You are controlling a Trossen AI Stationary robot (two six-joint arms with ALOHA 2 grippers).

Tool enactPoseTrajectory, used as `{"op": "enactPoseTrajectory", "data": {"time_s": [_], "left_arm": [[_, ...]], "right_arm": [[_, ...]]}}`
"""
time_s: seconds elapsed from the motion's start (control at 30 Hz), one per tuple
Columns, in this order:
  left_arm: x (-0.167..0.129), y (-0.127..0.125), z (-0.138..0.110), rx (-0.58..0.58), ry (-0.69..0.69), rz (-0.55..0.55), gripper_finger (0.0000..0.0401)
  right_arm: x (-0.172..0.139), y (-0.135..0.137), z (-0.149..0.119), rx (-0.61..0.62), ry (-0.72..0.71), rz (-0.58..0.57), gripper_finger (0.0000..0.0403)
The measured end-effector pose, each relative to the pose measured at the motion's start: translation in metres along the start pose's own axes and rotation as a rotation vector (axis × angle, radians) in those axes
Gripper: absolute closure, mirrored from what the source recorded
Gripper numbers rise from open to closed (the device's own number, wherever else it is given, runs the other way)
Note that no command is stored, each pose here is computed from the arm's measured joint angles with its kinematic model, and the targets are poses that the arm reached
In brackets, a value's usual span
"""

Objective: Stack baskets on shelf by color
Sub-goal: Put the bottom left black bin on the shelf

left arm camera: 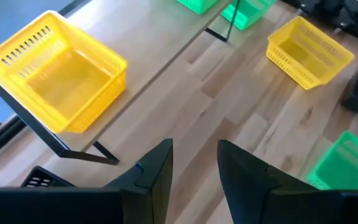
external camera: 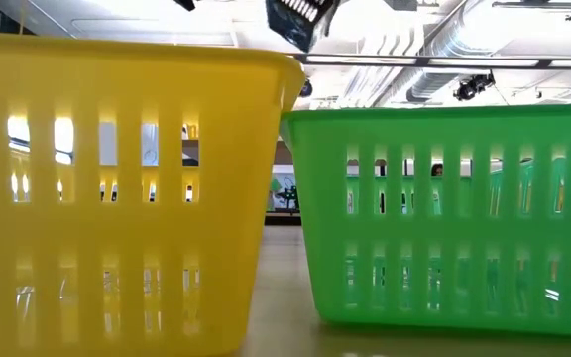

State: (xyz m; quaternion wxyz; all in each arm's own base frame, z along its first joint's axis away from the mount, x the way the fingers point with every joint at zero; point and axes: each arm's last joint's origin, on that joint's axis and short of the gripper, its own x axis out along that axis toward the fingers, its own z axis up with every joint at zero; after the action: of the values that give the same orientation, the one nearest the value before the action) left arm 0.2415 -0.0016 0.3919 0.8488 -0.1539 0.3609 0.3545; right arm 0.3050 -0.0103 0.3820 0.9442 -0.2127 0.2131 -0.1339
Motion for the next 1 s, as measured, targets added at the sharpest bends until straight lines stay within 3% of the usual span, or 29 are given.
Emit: {"op": "enactPoseTrajectory", "data": {"time_s": [0.27,0.77,1.0], "left_arm": [[0.005,0.006,0.004,-0.025,0.008,0.018,0.0284],[0.007,0.009,0.007,-0.068,0.01,0.027,0.0284],[0.007,0.009,0.007,-0.086,0.01,0.027,0.0284]], "right_arm": [[0.025,-0.026,-0.01,0.01,0.162,-0.035,0.0403],[0.091,-0.016,-0.057,-0.031,0.386,0.061,0.0403],[0.104,-0.016,-0.069,-0.069,0.436,0.078,0.0403]]}}
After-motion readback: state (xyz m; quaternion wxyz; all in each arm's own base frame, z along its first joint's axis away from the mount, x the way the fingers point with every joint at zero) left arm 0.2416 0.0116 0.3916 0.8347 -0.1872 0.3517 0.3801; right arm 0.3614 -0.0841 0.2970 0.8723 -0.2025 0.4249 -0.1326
